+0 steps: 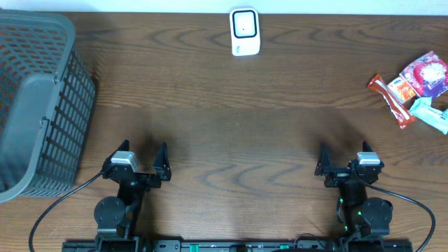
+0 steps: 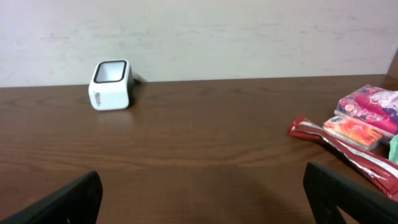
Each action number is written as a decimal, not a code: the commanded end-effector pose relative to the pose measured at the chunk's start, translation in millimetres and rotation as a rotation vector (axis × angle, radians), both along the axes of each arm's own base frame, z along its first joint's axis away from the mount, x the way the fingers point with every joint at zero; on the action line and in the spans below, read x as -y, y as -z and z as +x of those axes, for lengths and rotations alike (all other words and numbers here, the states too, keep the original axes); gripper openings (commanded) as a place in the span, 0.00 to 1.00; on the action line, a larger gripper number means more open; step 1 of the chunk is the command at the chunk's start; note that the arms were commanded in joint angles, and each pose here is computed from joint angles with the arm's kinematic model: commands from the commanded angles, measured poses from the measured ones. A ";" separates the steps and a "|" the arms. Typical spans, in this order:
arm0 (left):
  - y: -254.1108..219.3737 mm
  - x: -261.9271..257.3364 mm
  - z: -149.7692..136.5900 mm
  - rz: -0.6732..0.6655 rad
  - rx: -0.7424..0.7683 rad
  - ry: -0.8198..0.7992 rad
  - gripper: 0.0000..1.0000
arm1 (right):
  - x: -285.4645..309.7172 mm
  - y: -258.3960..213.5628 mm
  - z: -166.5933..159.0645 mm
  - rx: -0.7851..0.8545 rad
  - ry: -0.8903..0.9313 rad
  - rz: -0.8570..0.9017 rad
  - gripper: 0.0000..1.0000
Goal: Scan the item barcode
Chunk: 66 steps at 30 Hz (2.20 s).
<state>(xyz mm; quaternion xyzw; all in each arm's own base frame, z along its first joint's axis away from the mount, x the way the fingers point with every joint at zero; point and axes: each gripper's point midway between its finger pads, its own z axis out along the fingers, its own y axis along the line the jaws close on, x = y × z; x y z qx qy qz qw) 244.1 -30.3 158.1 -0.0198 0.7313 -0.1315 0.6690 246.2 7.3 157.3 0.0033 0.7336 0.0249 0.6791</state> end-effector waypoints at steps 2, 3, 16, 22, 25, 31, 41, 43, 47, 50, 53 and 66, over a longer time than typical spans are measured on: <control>17.8 -1.7 -1.9 0.087 -0.055 -0.001 0.98 | 1.6 1.0 -0.1 0.001 0.008 0.007 0.99; 17.3 -1.6 -1.8 0.089 -0.053 -0.001 0.98 | 1.6 1.0 -0.1 0.001 0.008 0.007 0.99; 17.4 -1.5 -1.9 0.148 -0.044 0.006 0.98 | 1.6 1.0 -0.1 0.001 0.008 0.007 0.99; 15.5 -4.5 -1.2 0.150 -0.037 -0.012 0.98 | 1.6 1.0 -0.1 0.001 0.008 0.007 0.99; 15.5 -5.0 -1.1 0.150 -0.037 -0.015 0.98 | 1.6 1.0 -0.1 0.001 0.008 0.007 0.99; 17.5 -4.9 -1.4 0.150 -0.045 -0.013 0.98 | 1.6 1.0 -0.1 0.001 0.008 0.007 0.99; 17.4 -4.9 -1.4 0.150 -0.045 -0.013 0.98 | 1.6 1.0 -0.1 0.001 0.008 0.007 0.99; 17.4 -4.9 -1.4 0.150 -0.045 -0.013 0.98 | 1.6 1.0 -0.1 0.001 0.008 0.007 0.99; 17.6 -4.8 -1.4 0.150 -0.046 -0.013 0.98 | 1.6 1.0 -0.1 0.001 0.008 0.007 0.99; 18.2 -5.0 -1.5 0.177 -0.044 -0.011 0.98 | 1.6 1.0 -0.1 0.001 0.008 0.007 0.99; 18.2 -5.0 -1.5 0.195 -0.041 -0.009 0.98 | 1.6 1.0 -0.1 0.001 0.008 0.007 0.99; 18.5 -4.8 -1.5 0.194 -0.043 -0.008 0.98 | 1.6 1.0 -0.1 0.001 0.008 0.007 0.99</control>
